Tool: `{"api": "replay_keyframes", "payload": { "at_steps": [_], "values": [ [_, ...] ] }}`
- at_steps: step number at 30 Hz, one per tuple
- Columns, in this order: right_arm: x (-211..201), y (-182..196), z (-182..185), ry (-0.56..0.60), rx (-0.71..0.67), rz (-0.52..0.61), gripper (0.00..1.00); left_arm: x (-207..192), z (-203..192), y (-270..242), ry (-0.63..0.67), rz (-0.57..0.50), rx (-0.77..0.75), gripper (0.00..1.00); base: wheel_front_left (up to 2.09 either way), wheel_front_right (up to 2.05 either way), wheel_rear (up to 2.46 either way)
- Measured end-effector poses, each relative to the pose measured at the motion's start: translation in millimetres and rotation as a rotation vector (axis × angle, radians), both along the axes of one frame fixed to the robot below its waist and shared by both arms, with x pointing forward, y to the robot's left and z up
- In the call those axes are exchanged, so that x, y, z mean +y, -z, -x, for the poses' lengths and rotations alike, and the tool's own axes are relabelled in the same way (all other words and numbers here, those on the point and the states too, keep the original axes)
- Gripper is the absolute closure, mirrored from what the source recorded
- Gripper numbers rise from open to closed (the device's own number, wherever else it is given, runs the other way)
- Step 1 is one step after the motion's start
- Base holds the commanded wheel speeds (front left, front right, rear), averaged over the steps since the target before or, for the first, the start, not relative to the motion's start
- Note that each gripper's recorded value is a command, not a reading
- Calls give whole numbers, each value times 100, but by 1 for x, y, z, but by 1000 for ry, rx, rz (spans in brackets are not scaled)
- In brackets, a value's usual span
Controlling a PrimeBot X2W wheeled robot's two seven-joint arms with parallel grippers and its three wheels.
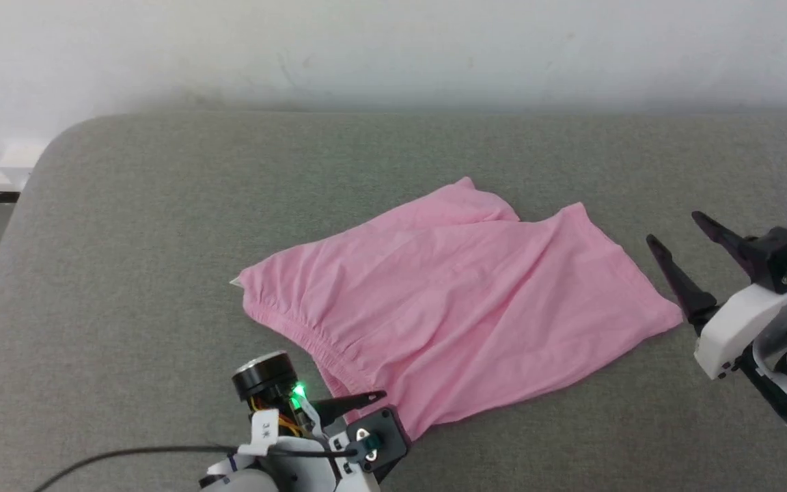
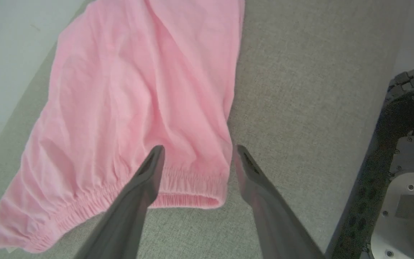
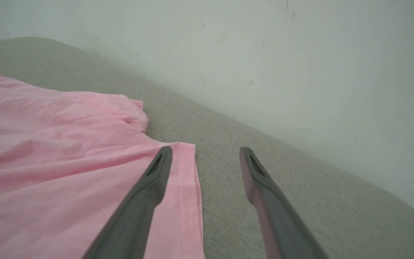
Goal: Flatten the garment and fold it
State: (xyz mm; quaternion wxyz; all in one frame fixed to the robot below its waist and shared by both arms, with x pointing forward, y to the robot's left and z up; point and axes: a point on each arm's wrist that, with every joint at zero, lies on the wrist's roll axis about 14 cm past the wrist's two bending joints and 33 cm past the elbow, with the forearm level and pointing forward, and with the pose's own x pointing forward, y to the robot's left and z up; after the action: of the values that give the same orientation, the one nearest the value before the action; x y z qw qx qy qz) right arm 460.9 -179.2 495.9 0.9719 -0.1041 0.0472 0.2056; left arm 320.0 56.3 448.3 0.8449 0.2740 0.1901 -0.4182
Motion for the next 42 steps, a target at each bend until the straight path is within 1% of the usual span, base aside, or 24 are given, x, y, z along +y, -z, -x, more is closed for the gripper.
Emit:
{"api": "replay_keyframes", "payload": {
  "at_steps": [4,9,13,16,17,18,20,23,26,30,36,42],
  "values": [
    [-5,5,8,26,8,-12,0,-3,8,17,81,-90,106,0,0,0,0],
    [-13,12,15,62,28,-16,0,8,2,41,111,-187,175,0,0,0,0],
    [-21,15,19,91,48,-10,0,8,10,64,142,-226,255,0,0,0,0],
    [-24,18,22,100,69,4,0,6,6,69,160,-232,259,0,0,0,0],
    [-25,18,22,98,77,13,0,5,5,70,165,-229,256,68,0,0,0],
    [-24,17,22,93,83,25,0,4,4,71,167,-219,252,100,0,0,0],
    [-23,15,24,76,99,57,0,1,0,68,157,-182,240,100,0,0,0],
    [-23,16,25,44,164,120,0,2,-16,54,90,-110,166,100,0,0,0],
    [-22,23,30,14,292,175,0,7,-26,42,28,-56,103,100,0,0,0],
    [-26,35,35,-18,471,272,0,10,-22,37,-10,-9,81,100,0,0,0],
    [-25,53,27,-18,652,323,0,14,-25,32,-70,47,51,100,0,0,0],
    [-24,96,27,14,808,316,0,12,-25,40,-102,87,66,100,0,0,0]
  ]
}}
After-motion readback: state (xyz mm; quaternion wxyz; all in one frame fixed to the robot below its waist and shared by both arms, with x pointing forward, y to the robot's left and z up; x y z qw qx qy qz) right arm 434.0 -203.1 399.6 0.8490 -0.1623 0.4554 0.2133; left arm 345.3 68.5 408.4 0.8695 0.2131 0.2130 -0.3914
